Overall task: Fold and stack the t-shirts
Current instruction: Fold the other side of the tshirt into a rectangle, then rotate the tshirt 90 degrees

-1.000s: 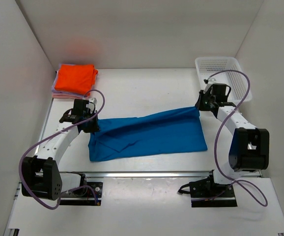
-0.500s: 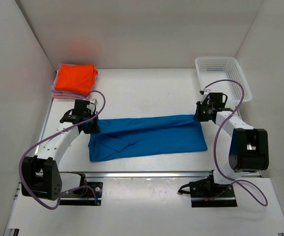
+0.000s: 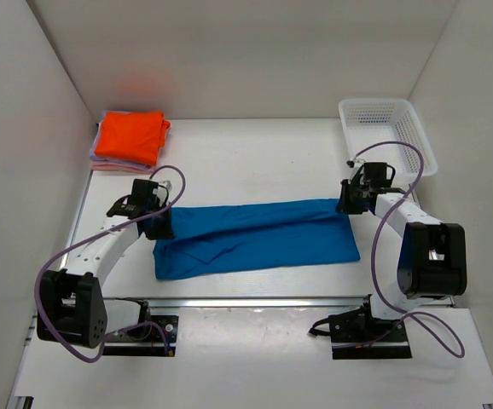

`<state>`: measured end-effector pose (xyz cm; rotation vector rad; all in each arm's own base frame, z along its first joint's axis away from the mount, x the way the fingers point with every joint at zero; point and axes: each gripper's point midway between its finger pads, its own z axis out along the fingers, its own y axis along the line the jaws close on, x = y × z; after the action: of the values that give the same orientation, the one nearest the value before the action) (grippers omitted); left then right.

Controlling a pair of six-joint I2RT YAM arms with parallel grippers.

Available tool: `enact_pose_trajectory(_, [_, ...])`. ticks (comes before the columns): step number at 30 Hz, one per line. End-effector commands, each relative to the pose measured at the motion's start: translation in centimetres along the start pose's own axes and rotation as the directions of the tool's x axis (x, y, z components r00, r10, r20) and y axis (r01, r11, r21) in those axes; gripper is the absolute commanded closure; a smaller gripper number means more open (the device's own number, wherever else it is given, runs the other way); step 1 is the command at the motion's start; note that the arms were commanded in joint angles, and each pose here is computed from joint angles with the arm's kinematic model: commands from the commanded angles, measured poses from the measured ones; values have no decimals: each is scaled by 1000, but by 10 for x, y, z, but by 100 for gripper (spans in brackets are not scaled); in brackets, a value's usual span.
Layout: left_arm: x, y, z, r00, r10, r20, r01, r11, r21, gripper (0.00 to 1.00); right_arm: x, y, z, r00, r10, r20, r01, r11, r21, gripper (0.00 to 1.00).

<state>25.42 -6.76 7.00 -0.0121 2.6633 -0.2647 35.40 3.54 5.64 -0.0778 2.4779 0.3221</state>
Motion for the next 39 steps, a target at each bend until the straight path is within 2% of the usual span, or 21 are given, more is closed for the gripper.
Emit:
enact_pose_trajectory(1, [-2,4,-8,999,5,36,-5,1000,-18,83,14,5,-5,999,-5,-42,5,1000,-6,94])
enact_pose_trajectory(2, [-3,6,-8,999,-1,44,2,1000,-24,82,21,7,-8,998,7,-66,-8,1000,-12,92])
enact_pose_trajectory(7, [-19,10,-18,993,-30,117,35,998,-43,72,46,13,-31,993,68,-92,-67,998,7,57])
enact_pose_trajectory(9, [-28,6,-23,989,-35,145,41,999,-34,67,50,9,-37,993,75,-94,-73,997,27,48])
enact_pose_trajectory(10, [-31,6,-25,987,-42,156,49,998,-38,62,48,6,-40,993,90,-81,-87,995,38,46])
enact_pose_trajectory(13, [-37,-2,-29,982,-47,181,49,999,-8,60,31,5,-43,997,70,-30,-68,997,39,45])
enact_pose_trajectory(18, [-24,-29,-19,991,-39,131,34,998,45,64,-3,16,-35,999,13,30,-12,1000,-9,48])
enact_pose_trajectory(19, [-20,-37,-12,992,-43,119,38,998,49,65,-15,20,-32,999,-2,45,2,1000,-19,51])
enact_pose_trajectory(21, [-12,-54,-1,995,-32,98,26,997,70,66,-28,29,-25,998,-30,57,32,999,-42,59])
enact_pose_trajectory(22, [-10,-62,5,995,-41,91,33,996,87,68,-33,33,-19,998,-43,45,46,998,-50,71])
enact_pose_trajectory(24, [-5,-70,18,996,-59,63,52,993,109,70,-36,36,-4,999,-48,18,49,997,-55,87])
enact_pose_trajectory(27, [5,-69,37,997,-72,30,69,995,76,71,-31,31,14,998,-32,-49,30,998,-52,100])
enact_pose_trajectory(31, [15,-69,58,998,-57,-25,58,998,29,73,-9,23,29,988,62,-139,-67,997,-31,100])
enact_pose_trajectory(33, [23,-68,71,996,-46,-75,46,999,5,73,1,13,35,977,143,-160,-143,990,14,100])
enact_pose_trajectory(34, [17,-70,74,997,-41,-62,41,999,5,73,8,7,38,968,181,-177,-175,983,48,99])
enact_pose_trajectory(37, [14,-67,83,996,-27,-85,26,1000,-14,73,26,-10,37,947,224,-232,-194,970,144,99])
enact_pose_trajectory(39, [8,-66,90,996,-21,-91,20,1000,-18,73,23,-22,34,950,219,-221,-173,962,210,100])
